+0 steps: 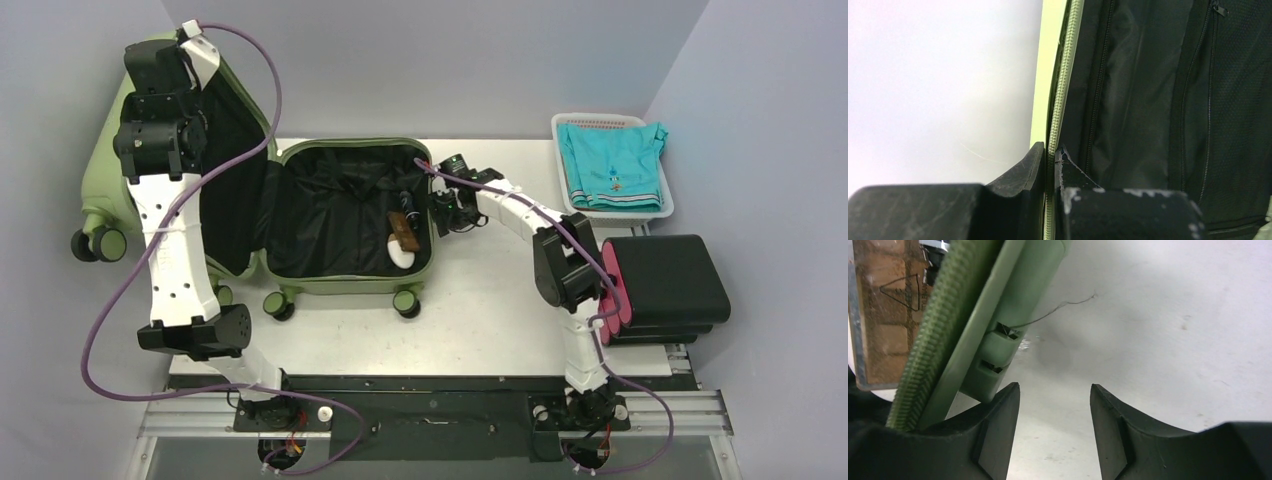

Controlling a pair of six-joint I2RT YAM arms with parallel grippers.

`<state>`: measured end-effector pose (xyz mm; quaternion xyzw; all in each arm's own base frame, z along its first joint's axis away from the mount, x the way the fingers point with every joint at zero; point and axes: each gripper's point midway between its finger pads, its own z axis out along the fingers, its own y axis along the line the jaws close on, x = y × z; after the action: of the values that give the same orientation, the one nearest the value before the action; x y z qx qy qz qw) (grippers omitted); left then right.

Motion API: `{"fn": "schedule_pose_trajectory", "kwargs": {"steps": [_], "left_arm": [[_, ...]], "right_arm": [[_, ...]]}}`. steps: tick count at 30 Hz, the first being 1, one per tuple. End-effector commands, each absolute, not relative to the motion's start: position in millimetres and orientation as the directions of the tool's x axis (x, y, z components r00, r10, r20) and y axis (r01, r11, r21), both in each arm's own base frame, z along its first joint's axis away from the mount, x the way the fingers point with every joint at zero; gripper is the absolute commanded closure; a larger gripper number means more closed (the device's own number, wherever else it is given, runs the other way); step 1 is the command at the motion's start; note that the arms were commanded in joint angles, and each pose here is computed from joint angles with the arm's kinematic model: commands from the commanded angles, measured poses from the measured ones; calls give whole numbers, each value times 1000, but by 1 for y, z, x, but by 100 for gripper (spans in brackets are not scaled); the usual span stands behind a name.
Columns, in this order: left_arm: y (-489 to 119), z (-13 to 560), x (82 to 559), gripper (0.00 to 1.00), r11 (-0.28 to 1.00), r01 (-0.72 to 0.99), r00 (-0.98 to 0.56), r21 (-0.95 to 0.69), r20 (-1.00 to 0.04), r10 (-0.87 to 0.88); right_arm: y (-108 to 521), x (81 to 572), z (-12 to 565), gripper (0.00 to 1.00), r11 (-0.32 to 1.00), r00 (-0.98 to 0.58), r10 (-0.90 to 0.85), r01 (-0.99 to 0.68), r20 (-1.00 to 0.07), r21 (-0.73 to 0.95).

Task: Open, take out, and arrange the luggage
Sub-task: Adjust the luggage at the center of the board.

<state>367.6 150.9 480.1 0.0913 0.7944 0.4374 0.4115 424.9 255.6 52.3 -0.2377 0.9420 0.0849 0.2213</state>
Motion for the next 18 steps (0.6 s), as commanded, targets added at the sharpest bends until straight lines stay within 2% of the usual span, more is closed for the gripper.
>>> {"fn": "schedule_pose_trajectory", "kwargs": {"steps": [1, 8, 12, 16, 18], "left_arm": [[136, 523, 370, 100, 619, -333, -483, 711, -692, 536], [139, 527, 375, 100, 603, -365, -472, 709, -700, 536], [143, 522, 376, 100, 601, -373, -487, 707, -701, 521], [149, 520, 374, 88, 593, -396, -491, 701, -708, 508], [151, 520, 371, 67, 588, -405, -495, 700, -708, 503]], "right_arm": [[342, 390, 67, 49, 738, -701, -485, -649, -522, 186], [361, 372, 62, 49, 700, -680, -522, -686, -514, 196], [354, 382, 64, 49, 725, -681, -516, -670, -520, 157], [335, 398, 73, 49, 764, -697, -478, -630, -534, 140], [326, 406, 79, 49, 777, -704, -456, -613, -545, 142]]}}
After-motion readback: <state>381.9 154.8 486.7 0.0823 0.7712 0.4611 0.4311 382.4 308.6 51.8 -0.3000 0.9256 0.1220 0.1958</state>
